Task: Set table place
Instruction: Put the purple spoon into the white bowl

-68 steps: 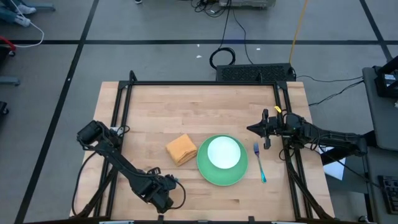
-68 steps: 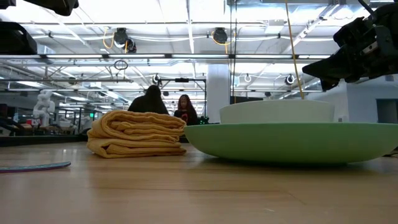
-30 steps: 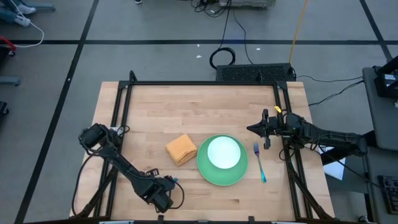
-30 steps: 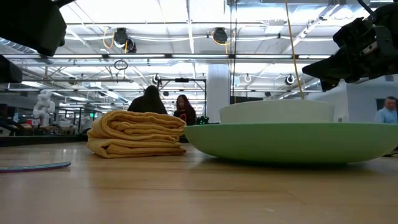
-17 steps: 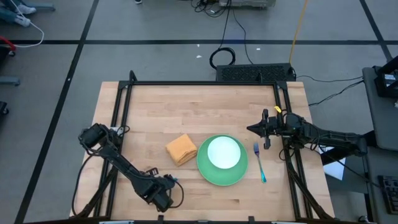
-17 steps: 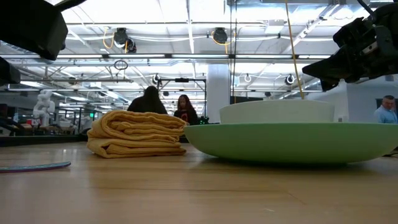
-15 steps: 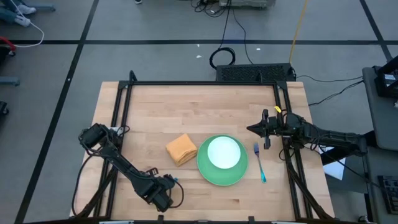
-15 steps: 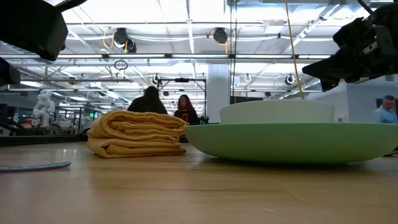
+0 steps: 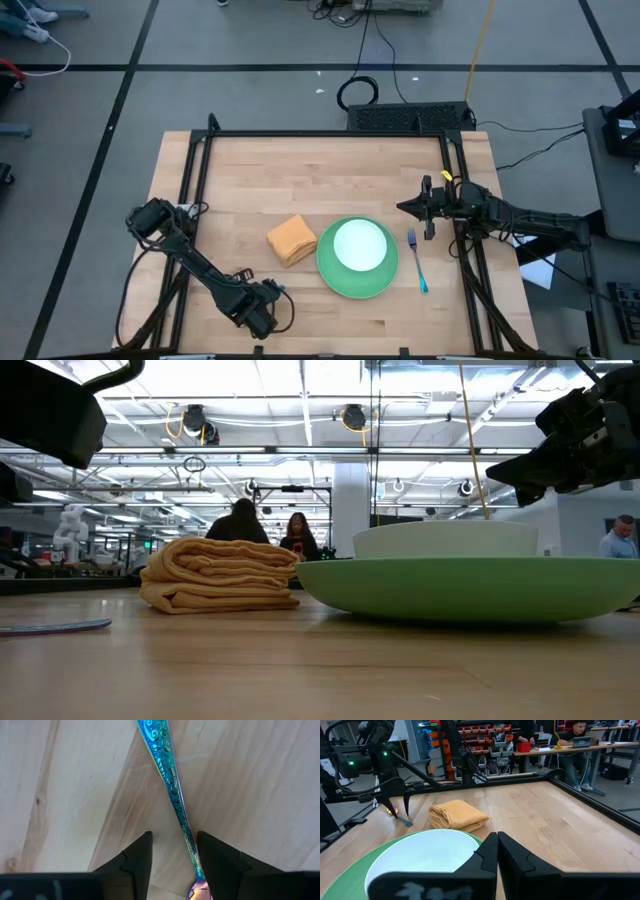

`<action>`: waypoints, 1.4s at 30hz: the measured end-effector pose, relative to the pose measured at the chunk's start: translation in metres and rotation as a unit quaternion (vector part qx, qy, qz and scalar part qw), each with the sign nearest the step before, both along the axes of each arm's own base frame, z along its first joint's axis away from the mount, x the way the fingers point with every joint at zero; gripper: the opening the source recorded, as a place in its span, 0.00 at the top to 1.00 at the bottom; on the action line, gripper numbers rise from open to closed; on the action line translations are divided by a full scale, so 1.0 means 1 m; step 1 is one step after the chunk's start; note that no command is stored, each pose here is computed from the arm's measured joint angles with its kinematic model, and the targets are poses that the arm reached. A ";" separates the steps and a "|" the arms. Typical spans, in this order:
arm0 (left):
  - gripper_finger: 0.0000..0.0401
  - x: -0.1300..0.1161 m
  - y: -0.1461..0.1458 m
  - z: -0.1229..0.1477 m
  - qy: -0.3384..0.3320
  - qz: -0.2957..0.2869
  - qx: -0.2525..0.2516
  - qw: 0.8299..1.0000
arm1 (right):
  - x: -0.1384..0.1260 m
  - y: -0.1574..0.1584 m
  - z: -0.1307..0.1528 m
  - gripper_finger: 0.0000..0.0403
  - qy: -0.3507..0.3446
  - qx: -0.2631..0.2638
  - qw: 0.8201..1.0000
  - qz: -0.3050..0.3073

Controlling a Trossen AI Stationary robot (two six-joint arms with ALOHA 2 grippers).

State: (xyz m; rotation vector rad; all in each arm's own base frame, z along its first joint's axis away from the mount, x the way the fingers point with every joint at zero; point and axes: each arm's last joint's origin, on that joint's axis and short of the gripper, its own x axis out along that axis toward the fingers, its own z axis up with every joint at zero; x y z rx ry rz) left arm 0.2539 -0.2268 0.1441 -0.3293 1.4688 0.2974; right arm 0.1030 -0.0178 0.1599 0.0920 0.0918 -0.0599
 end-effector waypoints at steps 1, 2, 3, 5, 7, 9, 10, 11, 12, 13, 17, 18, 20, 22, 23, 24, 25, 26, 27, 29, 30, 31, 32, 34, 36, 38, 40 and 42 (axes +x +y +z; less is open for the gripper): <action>0.60 0.000 0.000 0.000 0.000 0.000 0.000 1.000 | 0.000 0.000 0.000 1.00 0.000 0.000 1.000 0.000; 0.60 0.000 0.000 0.000 -0.001 0.000 0.001 1.000 | 0.000 0.000 0.000 1.00 0.000 0.000 1.000 0.000; 0.60 0.000 0.000 0.000 -0.001 -0.002 0.001 1.000 | 0.000 0.000 0.000 1.00 0.000 0.000 1.000 0.000; 0.62 0.000 0.000 0.000 -0.003 -0.009 0.002 1.000 | 0.000 0.000 0.000 1.00 0.000 0.000 1.000 0.000; 0.66 0.000 0.000 0.000 -0.005 -0.015 0.005 1.000 | 0.000 0.000 0.000 1.00 0.000 0.000 1.000 0.000; 0.73 0.000 0.000 0.000 -0.008 -0.022 0.009 1.000 | 0.000 0.000 0.000 1.00 0.000 0.000 1.000 0.000; 0.77 0.000 0.000 0.000 -0.009 -0.026 0.011 1.000 | 0.000 0.000 0.000 1.00 0.000 0.000 1.000 0.000; 0.82 0.000 0.000 0.000 -0.009 -0.028 0.011 1.000 | 0.000 0.000 0.000 1.00 0.000 0.000 1.000 0.000; 0.86 0.000 0.000 0.000 -0.010 -0.029 0.012 0.999 | 0.000 0.000 0.000 1.00 0.000 0.000 1.000 0.000; 0.91 0.001 0.000 0.000 -0.011 -0.030 0.013 0.999 | 0.000 0.000 0.000 1.00 0.000 0.000 1.000 0.000; 0.97 0.001 0.001 0.000 -0.011 -0.038 0.015 0.999 | 0.000 0.000 0.000 1.00 0.000 0.000 1.000 0.000; 0.97 0.001 0.001 0.000 -0.011 -0.039 0.015 0.999 | 0.000 0.000 0.000 1.00 0.000 0.000 1.000 0.000; 0.98 0.001 0.001 0.000 -0.011 -0.041 0.015 0.999 | 0.000 0.000 0.000 1.00 0.000 0.000 1.000 0.000; 0.99 0.001 0.001 0.000 -0.011 -0.042 0.016 0.999 | 0.000 0.000 0.000 1.00 0.000 0.000 1.000 0.000; 0.99 0.001 0.001 0.000 -0.011 -0.043 0.016 0.999 | 0.000 0.000 0.000 1.00 0.000 0.000 1.000 0.000; 0.99 0.001 0.001 0.000 -0.011 -0.046 0.016 0.999 | 0.000 0.000 0.000 1.00 0.000 0.000 1.000 0.000; 0.99 0.001 0.001 0.000 -0.011 -0.048 0.016 0.999 | 0.000 0.000 0.000 1.00 0.000 0.000 1.000 0.000; 0.99 0.001 0.001 0.000 -0.010 -0.051 0.016 0.998 | 0.000 0.000 0.000 1.00 0.000 0.000 1.000 0.000; 0.99 0.001 0.001 0.001 -0.010 -0.053 0.017 0.998 | 0.000 0.000 0.000 1.00 0.000 0.000 1.000 0.000; 0.99 0.001 0.001 0.001 -0.008 -0.056 0.018 0.998 | 0.000 0.000 0.000 1.00 0.000 0.000 1.000 0.000; 0.99 0.001 0.000 0.002 -0.007 -0.056 0.017 0.998 | 0.000 0.000 0.000 1.00 0.000 0.000 1.000 0.000; 0.99 0.001 0.000 0.002 -0.008 -0.061 0.017 0.998 | 0.000 0.000 0.000 1.00 0.000 0.000 1.000 0.000; 0.99 0.001 0.000 0.003 -0.007 -0.064 0.017 0.998 | 0.000 0.000 0.000 1.00 0.000 0.000 1.000 0.000; 0.99 0.002 0.000 0.006 -0.004 -0.065 0.020 0.998 | 0.000 0.000 0.000 1.00 0.000 0.000 1.000 0.000; 1.00 0.001 0.000 0.008 0.006 -0.066 0.028 0.997 | 0.000 0.000 0.000 1.00 0.000 0.000 1.000 0.000; 1.00 0.001 0.001 0.013 0.015 -0.065 0.035 0.997 | 0.000 0.000 0.000 1.00 0.000 0.000 1.000 0.000; 1.00 0.002 0.000 0.019 0.020 -0.065 0.040 0.997 | 0.000 0.000 0.000 1.00 0.000 0.000 1.000 0.000; 1.00 0.003 0.000 0.026 0.022 -0.065 0.048 0.996 | 0.000 0.000 0.000 1.00 0.000 0.000 1.000 0.000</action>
